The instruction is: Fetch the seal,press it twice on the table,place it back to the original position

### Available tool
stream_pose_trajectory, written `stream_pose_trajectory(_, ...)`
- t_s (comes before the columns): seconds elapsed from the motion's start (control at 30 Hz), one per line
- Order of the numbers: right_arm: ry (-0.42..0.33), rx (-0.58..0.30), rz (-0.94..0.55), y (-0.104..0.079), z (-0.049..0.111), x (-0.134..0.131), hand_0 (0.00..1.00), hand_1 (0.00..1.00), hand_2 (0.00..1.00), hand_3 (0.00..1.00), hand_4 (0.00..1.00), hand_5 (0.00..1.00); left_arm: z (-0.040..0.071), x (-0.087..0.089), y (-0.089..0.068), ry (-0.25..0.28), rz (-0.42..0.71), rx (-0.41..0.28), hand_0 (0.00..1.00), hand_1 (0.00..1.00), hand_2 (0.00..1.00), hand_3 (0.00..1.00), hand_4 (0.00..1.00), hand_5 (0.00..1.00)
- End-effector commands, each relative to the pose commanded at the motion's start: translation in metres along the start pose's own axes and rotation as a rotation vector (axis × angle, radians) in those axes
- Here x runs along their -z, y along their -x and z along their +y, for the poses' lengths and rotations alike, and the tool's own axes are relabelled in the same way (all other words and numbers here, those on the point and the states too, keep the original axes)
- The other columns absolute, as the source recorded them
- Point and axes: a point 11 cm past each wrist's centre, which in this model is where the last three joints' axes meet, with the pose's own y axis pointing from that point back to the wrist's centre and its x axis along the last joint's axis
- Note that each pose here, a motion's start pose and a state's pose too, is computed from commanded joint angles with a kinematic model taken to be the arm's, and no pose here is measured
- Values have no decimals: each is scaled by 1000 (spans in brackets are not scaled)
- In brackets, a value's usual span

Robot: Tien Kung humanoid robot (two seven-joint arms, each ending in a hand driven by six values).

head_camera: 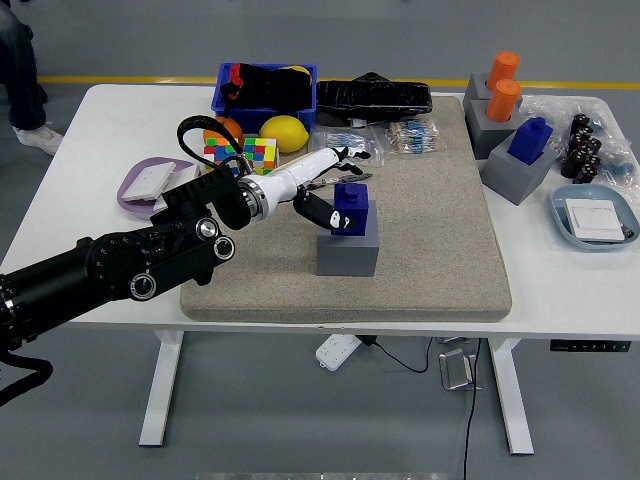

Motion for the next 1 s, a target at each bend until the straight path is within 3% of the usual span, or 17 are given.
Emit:
stream_pose_trajectory(0.07, 1, 1, -1, 0, 0, 0, 885, 747, 749, 752, 831, 521, 0, -1, -1, 4, 3, 2, 947, 963, 922, 987, 998, 35)
stream_pose_trajectory(0.1, 1, 1, -2, 0, 0, -1, 885, 747, 748, 753, 831, 521, 0, -1, -1, 5, 4, 3, 962, 983, 961, 997, 998, 154)
stream_pose_trajectory(0.3, 1, 1, -6, 0, 0, -1, 885, 747, 748, 753, 831, 521, 0, -1, 1, 11, 54, 35, 962, 983, 961, 997, 998, 154)
stream_pose_trajectory(0.33, 1, 1, -6, 1, 0, -1, 885, 747, 749, 752, 831, 521, 0, 0, 1, 12, 76, 43, 998, 998, 998, 998, 998, 405)
stream_pose_trajectory(0.47, 2, 4, -8, 2, 0, -2, 885, 747, 749, 752, 831, 521, 1, 0, -4, 30, 170, 34, 998, 998, 998, 998, 998, 405)
stream_pose_trajectory(0.5, 2, 5, -8, 3, -1, -2, 885, 747, 749, 752, 831, 521, 2, 1, -7, 41, 209, 15, 998, 998, 998, 998, 998, 405)
stream_pose_trajectory(0.53, 3, 6, -8, 3, -1, -2, 885, 747, 749, 751, 830, 520, 3, 2, -11, 55, 254, -6, 998, 998, 998, 998, 998, 563)
stream_pose_trajectory(0.7, 8, 4, -5, 3, -1, -4, 885, 747, 749, 751, 830, 520, 8, 10, -28, 79, 405, -91, 998, 998, 998, 998, 998, 563)
stream_pose_trajectory(0.87, 9, 7, -2, 4, -1, -4, 885, 747, 748, 751, 830, 520, 17, 30, -52, 106, 540, -235, 998, 998, 998, 998, 998, 595)
stream_pose_trajectory(1.0, 7, 8, 1, 5, -1, -3, 885, 747, 749, 752, 830, 520, 27, 58, -68, 58, 599, -324, 989, 998, 992, 998, 998, 582)
